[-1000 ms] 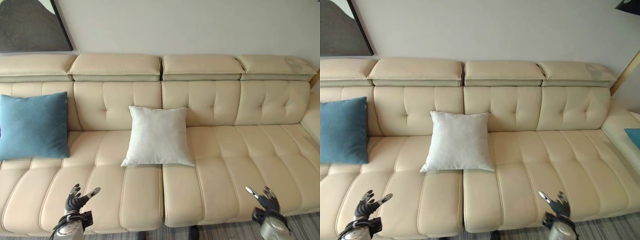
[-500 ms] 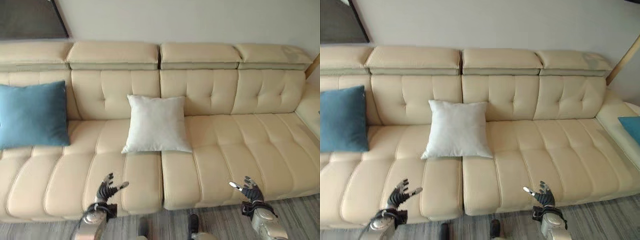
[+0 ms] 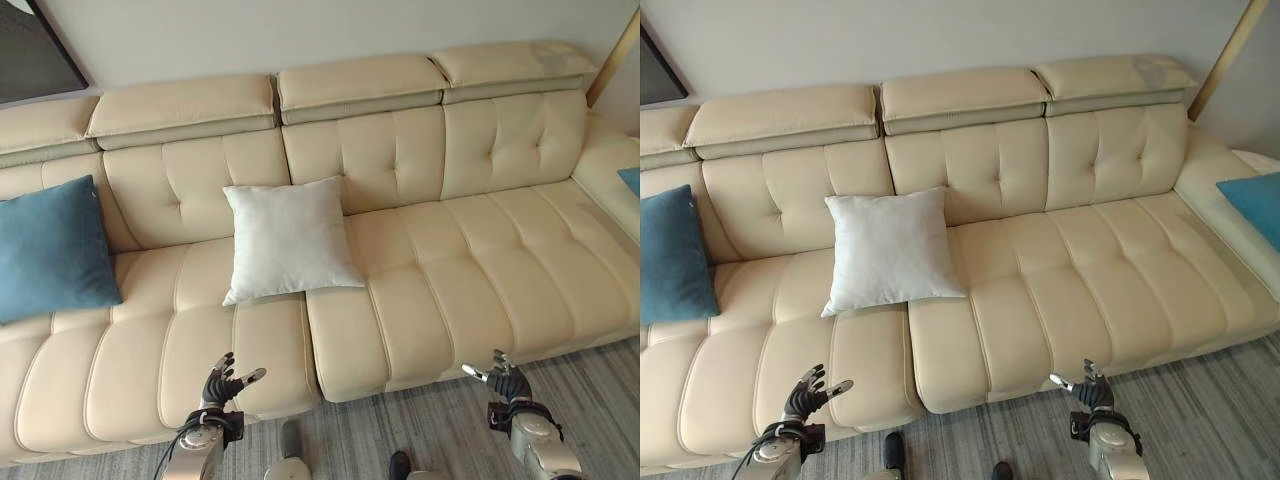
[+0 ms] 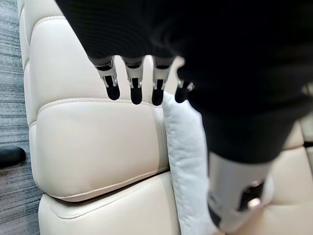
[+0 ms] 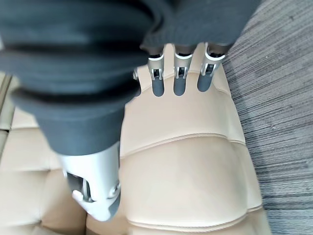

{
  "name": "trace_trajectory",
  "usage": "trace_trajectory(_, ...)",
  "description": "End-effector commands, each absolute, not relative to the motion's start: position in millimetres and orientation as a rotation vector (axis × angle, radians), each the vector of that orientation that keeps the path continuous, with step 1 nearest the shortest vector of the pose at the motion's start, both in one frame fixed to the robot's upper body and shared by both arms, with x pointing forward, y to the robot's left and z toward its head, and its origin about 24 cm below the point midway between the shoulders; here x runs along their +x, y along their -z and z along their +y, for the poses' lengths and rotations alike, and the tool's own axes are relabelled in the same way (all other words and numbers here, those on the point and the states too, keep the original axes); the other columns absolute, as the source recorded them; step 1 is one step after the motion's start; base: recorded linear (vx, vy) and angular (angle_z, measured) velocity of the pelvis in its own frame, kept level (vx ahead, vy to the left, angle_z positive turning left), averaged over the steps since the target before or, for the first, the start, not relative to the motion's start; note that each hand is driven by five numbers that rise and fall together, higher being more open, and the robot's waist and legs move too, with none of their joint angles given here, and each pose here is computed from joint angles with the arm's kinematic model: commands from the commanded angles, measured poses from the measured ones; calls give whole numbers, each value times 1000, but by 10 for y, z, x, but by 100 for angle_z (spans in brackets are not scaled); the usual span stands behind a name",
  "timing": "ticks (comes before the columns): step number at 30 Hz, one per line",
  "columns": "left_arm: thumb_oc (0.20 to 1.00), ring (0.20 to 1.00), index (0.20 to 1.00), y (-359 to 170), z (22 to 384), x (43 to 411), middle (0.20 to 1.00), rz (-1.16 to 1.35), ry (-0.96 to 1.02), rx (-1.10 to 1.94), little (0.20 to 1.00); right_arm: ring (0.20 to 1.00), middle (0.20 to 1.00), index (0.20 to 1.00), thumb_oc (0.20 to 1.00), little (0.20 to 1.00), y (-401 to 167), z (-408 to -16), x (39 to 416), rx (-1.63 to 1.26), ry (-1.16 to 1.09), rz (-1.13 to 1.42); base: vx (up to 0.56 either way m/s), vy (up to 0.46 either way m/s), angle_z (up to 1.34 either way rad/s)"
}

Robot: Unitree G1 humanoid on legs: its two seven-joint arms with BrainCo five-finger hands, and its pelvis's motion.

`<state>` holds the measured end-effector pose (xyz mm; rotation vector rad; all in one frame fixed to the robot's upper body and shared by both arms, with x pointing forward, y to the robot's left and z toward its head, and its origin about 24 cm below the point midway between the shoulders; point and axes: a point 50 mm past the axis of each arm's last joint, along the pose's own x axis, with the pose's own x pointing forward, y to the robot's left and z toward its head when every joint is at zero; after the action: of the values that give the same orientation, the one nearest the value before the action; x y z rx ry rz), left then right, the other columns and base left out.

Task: Pick up all the scattered cushions and arrange them neatly on the sofa.

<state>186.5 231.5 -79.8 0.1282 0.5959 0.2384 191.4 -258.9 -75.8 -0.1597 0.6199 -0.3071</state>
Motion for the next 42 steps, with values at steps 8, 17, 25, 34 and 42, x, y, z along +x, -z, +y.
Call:
trace_trajectory(8,1000,1000,1000,472,2528,2145,1000,435,-265,177,1000,1000,1000,1000,1000,1000,431,-2439,2338,-132,260,420,-147,-72,25)
trace_trajectory(17,1000,1000,1000,567,2388,2051,1000,481,-202,190,1000,1000,1000,1000,1000,1000,514,-2396,2245,-120,253,458,3,114,20)
trace_trajectory(25,1000,1000,1000,631,2359,2007,1000,524,-152,229,1000,1000,1000,1000,1000,1000,605,-2368,2149,-107,258,503,-50,107,-12)
trace_trajectory(34,1000,1000,1000,537,2375,2129,1000,485,-119,296,1000,1000,1000,1000,1000,1000,611,-2406,2090,-82,311,505,-130,90,-72)
trace_trajectory(42,1000,1000,1000,578,2389,2022,1000,522,-93,285,1000,1000,1000,1000,1000,1000,566,-2533,2097,-139,330,503,-31,-56,-119)
